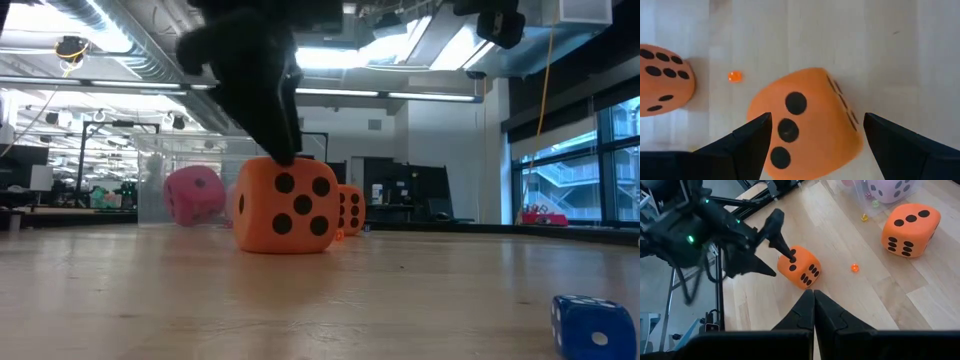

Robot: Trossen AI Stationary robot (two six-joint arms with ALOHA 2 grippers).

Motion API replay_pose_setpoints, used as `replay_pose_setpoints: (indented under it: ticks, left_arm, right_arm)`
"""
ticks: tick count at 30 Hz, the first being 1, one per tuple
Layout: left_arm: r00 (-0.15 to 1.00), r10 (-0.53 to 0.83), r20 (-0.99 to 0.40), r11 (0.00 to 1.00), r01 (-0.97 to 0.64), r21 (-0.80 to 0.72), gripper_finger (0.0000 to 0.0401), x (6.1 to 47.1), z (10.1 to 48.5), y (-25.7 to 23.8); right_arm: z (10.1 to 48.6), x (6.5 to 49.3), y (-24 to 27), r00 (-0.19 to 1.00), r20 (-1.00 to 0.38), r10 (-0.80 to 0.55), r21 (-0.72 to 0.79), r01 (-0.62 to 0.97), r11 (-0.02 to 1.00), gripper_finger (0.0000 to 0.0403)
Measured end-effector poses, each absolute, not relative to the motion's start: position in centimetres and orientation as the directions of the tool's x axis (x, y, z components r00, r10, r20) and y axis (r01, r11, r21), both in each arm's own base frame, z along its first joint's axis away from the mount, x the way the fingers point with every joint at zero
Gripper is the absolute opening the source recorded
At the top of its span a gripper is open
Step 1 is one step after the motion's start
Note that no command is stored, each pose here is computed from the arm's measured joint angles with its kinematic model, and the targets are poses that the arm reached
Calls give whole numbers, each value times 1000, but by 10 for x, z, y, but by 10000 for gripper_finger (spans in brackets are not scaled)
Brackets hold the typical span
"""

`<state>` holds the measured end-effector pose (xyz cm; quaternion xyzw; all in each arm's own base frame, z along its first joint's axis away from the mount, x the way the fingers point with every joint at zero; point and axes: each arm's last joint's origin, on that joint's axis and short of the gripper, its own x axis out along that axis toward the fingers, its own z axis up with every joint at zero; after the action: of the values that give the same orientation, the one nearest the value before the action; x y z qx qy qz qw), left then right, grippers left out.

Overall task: Pick & Place Dice
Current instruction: Put the bottom large orange die into the transparent bin

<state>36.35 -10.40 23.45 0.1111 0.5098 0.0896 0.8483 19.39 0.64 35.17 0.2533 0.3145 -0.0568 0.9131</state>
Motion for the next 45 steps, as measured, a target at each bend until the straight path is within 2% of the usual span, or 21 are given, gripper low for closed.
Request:
replay_pose_setpoints:
  ticks: [6, 11, 16, 23, 28, 35, 45]
  left_arm:
    - [380, 399, -835, 916, -118, 384, 308, 383, 227, -107]
    - [326, 372, -869, 928, -131, 348, 308, 392, 206, -114]
    - [300, 445, -844, 891, -246, 382, 308, 394, 189, -118]
    - [197, 419, -886, 896, -247, 369, 301, 397, 159, -117]
    - [142, 436, -889, 886, -242, 396, 248, 398, 144, -113]
    - [143, 457, -878, 880, -219, 422, 108, 398, 142, -111]
    - [144, 455, -879, 881, -214, 421, 106, 399, 142, -111]
  right_arm:
    - [351, 194, 6, 793, -607, 56, 426, 265, 865, 0]
    - [351, 194, 7, 792, -607, 61, 429, 262, 864, 0]
    - [350, 193, 7, 784, -618, 64, 426, 265, 865, 0]
    - [350, 193, 7, 782, -620, 63, 424, 266, 866, 0]
    - [350, 193, 7, 782, -620, 64, 424, 266, 866, 0]
    - [350, 193, 7, 783, -619, 64, 422, 263, 868, 0]
    - [350, 193, 7, 783, -619, 64, 409, 252, 877, 0]
